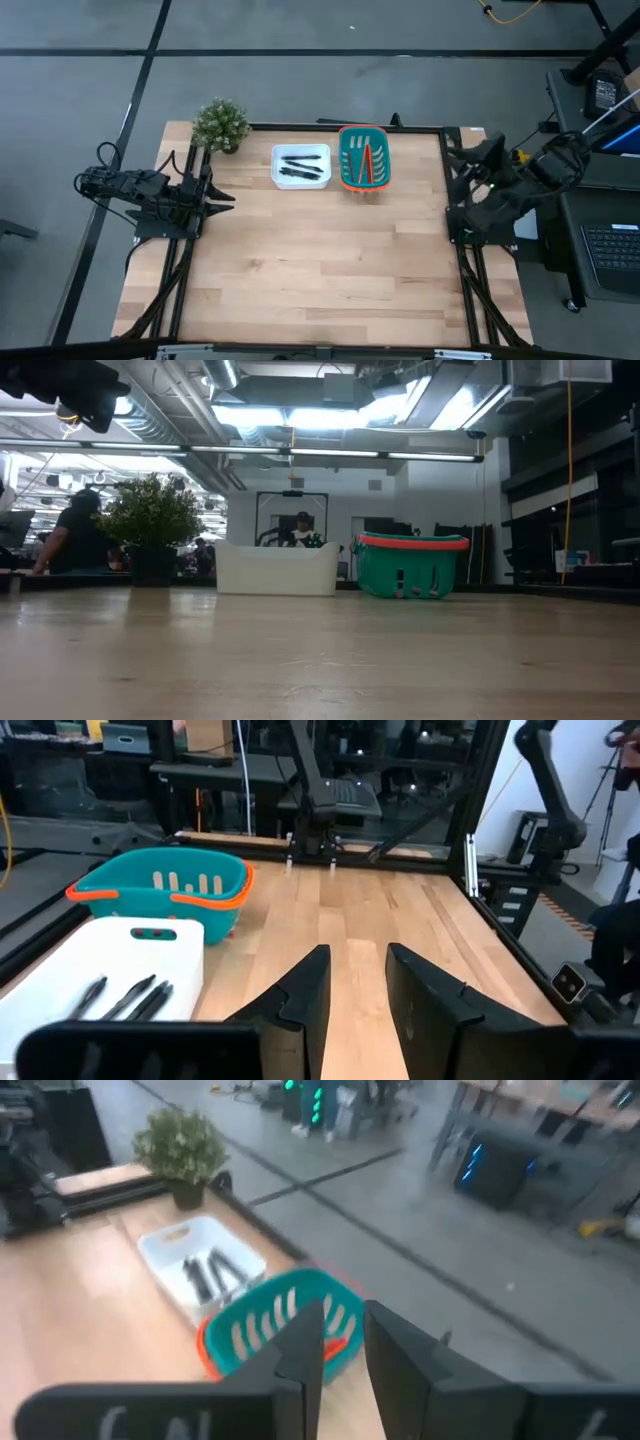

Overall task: Sort pens & pencils
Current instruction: Return to Home Position

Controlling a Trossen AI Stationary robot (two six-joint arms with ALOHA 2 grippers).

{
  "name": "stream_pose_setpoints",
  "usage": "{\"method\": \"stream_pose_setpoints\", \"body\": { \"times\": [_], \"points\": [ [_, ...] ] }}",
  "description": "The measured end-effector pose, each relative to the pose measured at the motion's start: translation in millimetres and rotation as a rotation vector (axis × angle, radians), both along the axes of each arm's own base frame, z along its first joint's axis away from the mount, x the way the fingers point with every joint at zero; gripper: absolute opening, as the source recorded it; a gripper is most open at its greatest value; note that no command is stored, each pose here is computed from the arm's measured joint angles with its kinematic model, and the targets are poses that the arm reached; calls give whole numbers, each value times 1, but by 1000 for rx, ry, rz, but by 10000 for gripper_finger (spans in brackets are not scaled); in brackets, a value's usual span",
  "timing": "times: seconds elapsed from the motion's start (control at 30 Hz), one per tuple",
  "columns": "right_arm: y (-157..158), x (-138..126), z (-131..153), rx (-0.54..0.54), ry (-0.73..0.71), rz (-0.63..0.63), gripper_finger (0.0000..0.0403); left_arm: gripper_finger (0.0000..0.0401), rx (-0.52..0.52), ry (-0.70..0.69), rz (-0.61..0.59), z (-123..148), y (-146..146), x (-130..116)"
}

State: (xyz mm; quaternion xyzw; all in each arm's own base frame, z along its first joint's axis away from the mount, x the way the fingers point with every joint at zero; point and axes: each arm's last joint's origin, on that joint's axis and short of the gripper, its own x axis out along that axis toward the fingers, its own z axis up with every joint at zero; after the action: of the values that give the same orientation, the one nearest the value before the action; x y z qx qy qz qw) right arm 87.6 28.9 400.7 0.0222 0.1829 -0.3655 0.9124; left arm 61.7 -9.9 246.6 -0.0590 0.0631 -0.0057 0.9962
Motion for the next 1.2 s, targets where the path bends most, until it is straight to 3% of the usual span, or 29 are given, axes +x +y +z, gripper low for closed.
{"method": "stream_pose_setpoints", "body": {
  "times": [0.23, 0.33, 0.4, 0.57, 0.8, 1.0, 1.07, 1.2],
  "points": [
    [-35, -52, -65, 166, -51, 6, 76, 94, 16, 23, 45, -6, 1, 2],
    [-42, -62, -95, 213, -116, 23, 76, 94, 21, 24, 61, -7, 1, 2],
    [-43, -64, -101, 234, -172, 79, 76, 94, 33, 24, 79, -7, 2, 2],
    [-39, -62, -91, 238, -256, 310, 76, 94, 57, 16, 140, -8, 3, 3],
    [-24, -43, -131, 305, -340, 402, 76, 94, 28, -56, 115, -43, -4, 24],
    [-4, -21, -151, 270, -428, 608, 76, 94, 30, -186, 90, -66, -7, 35],
    [-1, -17, -165, 291, -391, 621, 76, 94, 36, -219, 89, -64, -7, 35],
    [5, -9, -191, 301, -371, 613, 76, 94, -28, -149, 63, -74, -9, 36]
  ]
}}
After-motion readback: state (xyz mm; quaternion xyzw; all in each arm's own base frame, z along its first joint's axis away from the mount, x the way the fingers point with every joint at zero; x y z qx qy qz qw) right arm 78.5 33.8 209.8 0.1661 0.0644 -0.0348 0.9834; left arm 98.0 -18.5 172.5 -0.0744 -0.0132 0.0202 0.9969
